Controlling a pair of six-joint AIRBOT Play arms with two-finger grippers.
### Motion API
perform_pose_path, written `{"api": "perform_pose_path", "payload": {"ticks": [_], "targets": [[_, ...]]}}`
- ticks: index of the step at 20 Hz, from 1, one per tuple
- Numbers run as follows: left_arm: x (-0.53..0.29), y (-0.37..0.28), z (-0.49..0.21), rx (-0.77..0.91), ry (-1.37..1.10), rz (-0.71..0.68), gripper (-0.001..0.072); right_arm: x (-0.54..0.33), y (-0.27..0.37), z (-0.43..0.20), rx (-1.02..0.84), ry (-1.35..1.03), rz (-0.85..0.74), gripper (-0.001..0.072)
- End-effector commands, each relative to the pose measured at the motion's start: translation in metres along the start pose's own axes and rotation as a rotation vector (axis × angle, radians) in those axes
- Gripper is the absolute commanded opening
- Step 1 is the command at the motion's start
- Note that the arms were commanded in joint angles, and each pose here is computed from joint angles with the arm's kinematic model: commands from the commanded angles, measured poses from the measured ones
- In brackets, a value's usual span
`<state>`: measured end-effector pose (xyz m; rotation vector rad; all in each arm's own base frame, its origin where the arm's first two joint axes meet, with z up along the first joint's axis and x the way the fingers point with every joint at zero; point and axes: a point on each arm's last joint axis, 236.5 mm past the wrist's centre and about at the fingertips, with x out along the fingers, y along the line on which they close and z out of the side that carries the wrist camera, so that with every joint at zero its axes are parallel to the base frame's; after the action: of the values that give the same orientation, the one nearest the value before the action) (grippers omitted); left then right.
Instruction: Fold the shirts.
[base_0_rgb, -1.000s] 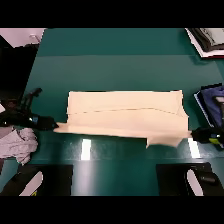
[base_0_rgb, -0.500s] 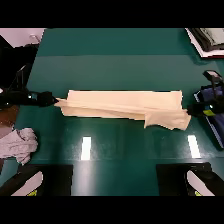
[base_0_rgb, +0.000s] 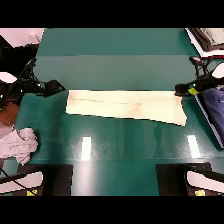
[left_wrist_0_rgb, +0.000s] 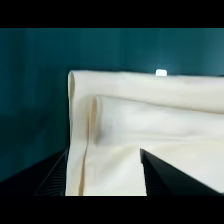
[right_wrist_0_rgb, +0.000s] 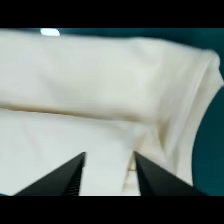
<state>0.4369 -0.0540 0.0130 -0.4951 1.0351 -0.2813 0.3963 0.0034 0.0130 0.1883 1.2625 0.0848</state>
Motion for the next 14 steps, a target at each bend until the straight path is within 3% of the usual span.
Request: {"api": "perform_pose_path", "payload": {"ticks": [1, 6, 7, 8, 9, 10, 11, 12, 14], "targets": [[0.000, -0.008, 0.030, -0.048, -0.077, -0.031, 0.0540, -0.001, 0.026, 0.050, 0.154, -0.102, 0.201, 0.0490], [-0.006, -0.030, -0.008, -0.018, 0.102, -0.107, 0.0538, -0.020, -0.001, 0.019, 0.117, 0.025, 0.266, 0.0490], [-0.008, -0.033, -0.015, -0.016, 0.133, -0.117, 0.0403, -0.021, -0.012, 0.009, 0.123, 0.051, 0.269, 0.0490], [-0.009, -0.035, -0.020, -0.002, 0.156, -0.127, 0.0128, -0.020, -0.023, 0.000, 0.143, 0.073, 0.271, 0.0490], [-0.009, -0.037, -0.025, 0.023, 0.172, -0.134, 0.0032, -0.018, -0.035, -0.008, 0.177, 0.089, 0.271, 0.0490], [-0.009, -0.040, -0.028, 0.025, 0.184, -0.140, 0.0032, -0.014, -0.047, -0.017, 0.212, 0.101, 0.271, 0.0501], [-0.008, -0.044, -0.031, 0.033, 0.197, -0.146, 0.0033, -0.009, -0.057, -0.027, 0.235, 0.111, 0.277, 0.0615], [-0.005, -0.050, -0.035, 0.045, 0.209, -0.153, 0.0032, -0.003, -0.068, -0.035, 0.261, 0.116, 0.276, 0.0653], [0.000, -0.066, -0.044, 0.080, 0.235, -0.168, 0.0032, 0.009, -0.087, -0.052, 0.293, 0.119, 0.271, 0.0650]]}}
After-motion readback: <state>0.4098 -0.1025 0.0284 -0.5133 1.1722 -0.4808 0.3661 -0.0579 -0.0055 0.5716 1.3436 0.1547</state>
